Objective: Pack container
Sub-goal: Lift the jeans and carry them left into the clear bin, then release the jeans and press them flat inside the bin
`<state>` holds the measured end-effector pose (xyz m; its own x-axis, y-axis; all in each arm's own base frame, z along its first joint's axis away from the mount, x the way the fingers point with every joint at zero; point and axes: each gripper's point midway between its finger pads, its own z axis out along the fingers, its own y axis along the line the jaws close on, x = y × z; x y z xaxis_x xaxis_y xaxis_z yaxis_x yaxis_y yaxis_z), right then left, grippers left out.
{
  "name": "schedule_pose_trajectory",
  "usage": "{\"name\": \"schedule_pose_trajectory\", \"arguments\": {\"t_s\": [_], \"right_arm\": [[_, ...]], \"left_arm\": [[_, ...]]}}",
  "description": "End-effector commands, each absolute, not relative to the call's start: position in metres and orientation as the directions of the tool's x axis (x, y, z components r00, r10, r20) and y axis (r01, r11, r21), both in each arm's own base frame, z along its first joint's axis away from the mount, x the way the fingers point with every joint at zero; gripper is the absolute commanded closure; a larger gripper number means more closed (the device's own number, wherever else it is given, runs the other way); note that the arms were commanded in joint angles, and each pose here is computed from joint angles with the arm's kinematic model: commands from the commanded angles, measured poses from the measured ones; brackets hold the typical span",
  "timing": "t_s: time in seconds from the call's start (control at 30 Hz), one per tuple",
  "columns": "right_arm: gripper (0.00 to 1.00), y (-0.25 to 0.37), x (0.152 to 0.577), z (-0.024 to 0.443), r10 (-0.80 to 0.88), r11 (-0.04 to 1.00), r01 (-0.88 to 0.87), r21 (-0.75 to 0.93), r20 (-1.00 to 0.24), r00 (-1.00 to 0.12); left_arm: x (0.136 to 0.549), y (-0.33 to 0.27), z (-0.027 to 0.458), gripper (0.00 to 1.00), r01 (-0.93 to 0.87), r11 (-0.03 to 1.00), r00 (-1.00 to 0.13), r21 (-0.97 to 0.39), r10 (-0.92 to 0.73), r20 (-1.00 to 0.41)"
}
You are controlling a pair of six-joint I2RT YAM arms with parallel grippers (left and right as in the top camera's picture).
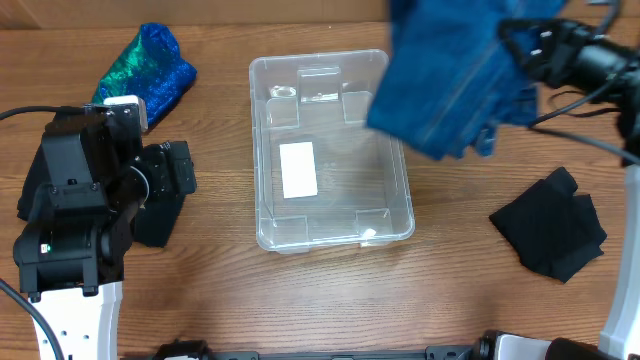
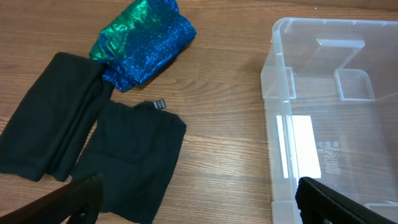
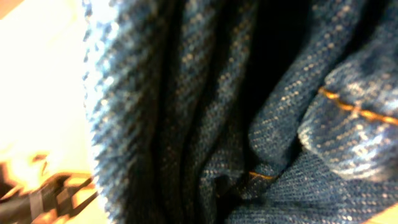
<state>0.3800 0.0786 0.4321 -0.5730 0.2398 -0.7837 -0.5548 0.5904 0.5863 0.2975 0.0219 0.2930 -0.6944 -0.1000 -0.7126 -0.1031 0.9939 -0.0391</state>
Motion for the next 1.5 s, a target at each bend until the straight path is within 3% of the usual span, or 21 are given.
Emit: {"name": "schedule_pose_trajectory", "arguments": {"t_s": [0.0,0.17,0.37,0.7,1.03,1.2,1.23,1.3,1.33,1.47], "right_arm": [[0.96,0.141,0.327,0.478,0.110,0.411,-0.773,0.483,-0.868,-0.484],[0.96,0.170,0.335,0.449,0.072,0.448,-0.711,0.542,-0.815,-0.576],[0.96,0.226,0.344,0.388,-0.066,0.369,-0.674,0.639,-0.706,-0.705],[0.96,0.267,0.388,0.280,-0.160,0.432,-0.533,0.727,-0.520,-0.839],[0.96,0.270,0.416,0.200,-0.174,0.523,-0.419,0.742,-0.388,-0.905],[0.95,0.264,0.426,0.179,-0.179,0.582,-0.420,0.697,-0.393,-0.902],[0.88,0.261,0.429,0.176,-0.175,0.606,-0.416,0.677,-0.397,-0.901],[0.52,0.255,0.436,0.170,-0.168,0.651,-0.411,0.639,-0.407,-0.898],[0.41,0.252,0.438,0.167,-0.165,0.673,-0.405,0.619,-0.409,-0.898],[0.28,0.235,0.450,0.155,-0.147,0.767,-0.368,0.525,-0.415,-0.898]], "left_arm": [[0.300,0.025,0.304,0.00,-0.099,0.995,-0.675,-0.010,-0.075,-0.734],[0.301,0.025,0.304,0.00,-0.099,0.995,-0.673,-0.010,-0.074,-0.736],[0.301,0.025,0.304,0.00,-0.099,0.995,-0.673,-0.010,-0.074,-0.736],[0.301,0.025,0.304,0.00,-0.099,0.995,-0.673,-0.011,-0.075,-0.736],[0.301,0.025,0.304,0.00,-0.099,0.995,-0.673,-0.010,-0.075,-0.736],[0.300,0.025,0.304,0.00,-0.099,0.995,-0.675,-0.011,-0.075,-0.734],[0.300,0.025,0.304,0.00,-0.099,0.995,-0.676,-0.010,-0.075,-0.733],[0.300,0.025,0.303,0.00,-0.099,0.995,-0.677,-0.010,-0.075,-0.732],[0.300,0.025,0.303,0.00,-0.099,0.995,-0.677,-0.010,-0.075,-0.732],[0.299,0.025,0.303,0.00,-0.099,0.995,-0.679,-0.010,-0.075,-0.731]]}}
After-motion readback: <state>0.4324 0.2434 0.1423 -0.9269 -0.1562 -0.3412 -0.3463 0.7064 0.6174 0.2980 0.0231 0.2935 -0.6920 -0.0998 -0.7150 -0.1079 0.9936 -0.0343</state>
